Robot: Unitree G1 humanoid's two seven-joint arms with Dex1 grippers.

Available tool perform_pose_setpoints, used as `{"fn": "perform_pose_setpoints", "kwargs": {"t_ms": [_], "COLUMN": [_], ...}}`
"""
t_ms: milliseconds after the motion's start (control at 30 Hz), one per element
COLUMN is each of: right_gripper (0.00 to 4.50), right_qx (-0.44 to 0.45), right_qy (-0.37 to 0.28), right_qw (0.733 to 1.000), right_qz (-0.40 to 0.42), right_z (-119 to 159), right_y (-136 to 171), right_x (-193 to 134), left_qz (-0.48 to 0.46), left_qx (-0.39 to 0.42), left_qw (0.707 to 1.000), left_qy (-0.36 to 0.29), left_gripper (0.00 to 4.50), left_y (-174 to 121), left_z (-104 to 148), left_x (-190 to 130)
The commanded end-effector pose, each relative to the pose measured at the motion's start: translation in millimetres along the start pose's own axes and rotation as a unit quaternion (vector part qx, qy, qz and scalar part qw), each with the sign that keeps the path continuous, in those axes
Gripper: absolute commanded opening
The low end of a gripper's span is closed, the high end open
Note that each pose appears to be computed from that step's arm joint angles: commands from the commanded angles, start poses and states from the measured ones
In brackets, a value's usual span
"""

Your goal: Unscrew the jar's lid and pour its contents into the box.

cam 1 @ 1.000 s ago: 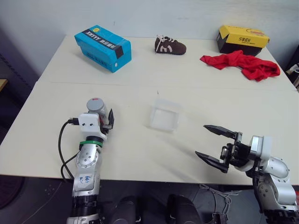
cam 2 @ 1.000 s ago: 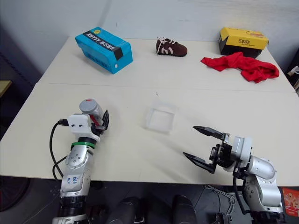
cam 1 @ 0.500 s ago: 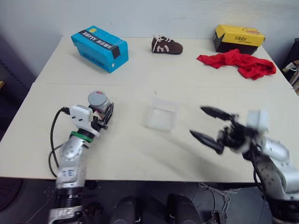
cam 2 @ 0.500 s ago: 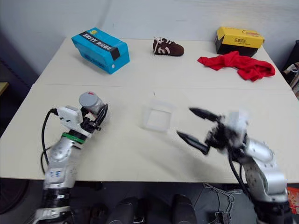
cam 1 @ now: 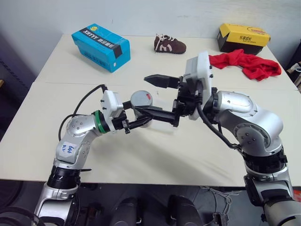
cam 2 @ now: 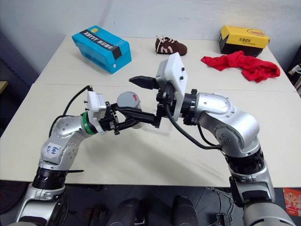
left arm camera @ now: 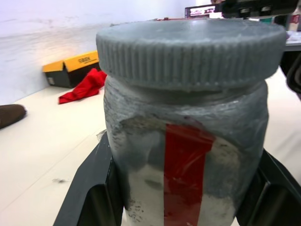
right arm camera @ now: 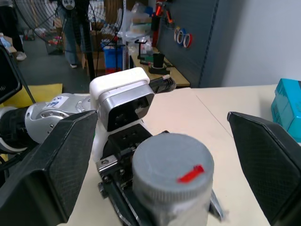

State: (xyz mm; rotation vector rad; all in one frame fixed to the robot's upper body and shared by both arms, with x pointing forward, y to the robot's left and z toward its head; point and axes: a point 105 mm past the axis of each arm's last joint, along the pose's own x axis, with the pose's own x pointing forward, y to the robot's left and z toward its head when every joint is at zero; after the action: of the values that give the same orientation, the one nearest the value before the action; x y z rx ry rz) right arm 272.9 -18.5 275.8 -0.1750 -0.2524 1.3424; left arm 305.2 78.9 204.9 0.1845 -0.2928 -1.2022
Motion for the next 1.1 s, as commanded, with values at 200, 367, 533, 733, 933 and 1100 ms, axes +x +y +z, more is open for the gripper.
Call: {"fn": "perform_pose_setpoints", "kwargs": {"t_ms": [200,367,533,733,933,1100], "right_gripper": [4.5,4.5,3.94,2.59,2.59,2.59], "right_qx": [-0.021,-0.023,-0.026,-0.028,-0.02,-0.015], "right_qy": [-0.004,0.0,-0.001,0.002,0.0,0.031], "right_qw": [1.0,1.0,1.0,1.0,0.984,0.969], "right_qz": [-0.006,-0.013,-0.01,0.008,0.175,0.243], "right_z": [1,-1,-2,-4,3,-1], "right_y": [-1,-5,-4,0,28,26], "right_x": [5,1,-2,-4,-17,-29], "left_qz": [-0.026,-0.03,-0.033,-0.047,-0.152,-0.237], "left_qx": [0.023,0.023,0.021,0.022,0.017,0.002], "left_qw": [0.999,0.999,0.999,0.998,0.988,0.97], "left_qy": [-0.023,-0.022,-0.021,-0.019,-0.029,-0.056], "left_gripper": [2.31,2.31,2.31,2.31,2.31,2.31], "left_y": [-10,-9,-9,-12,-33,-56], "left_z": [19,18,17,18,25,38], "left_x": [10,8,9,7,3,2]}}
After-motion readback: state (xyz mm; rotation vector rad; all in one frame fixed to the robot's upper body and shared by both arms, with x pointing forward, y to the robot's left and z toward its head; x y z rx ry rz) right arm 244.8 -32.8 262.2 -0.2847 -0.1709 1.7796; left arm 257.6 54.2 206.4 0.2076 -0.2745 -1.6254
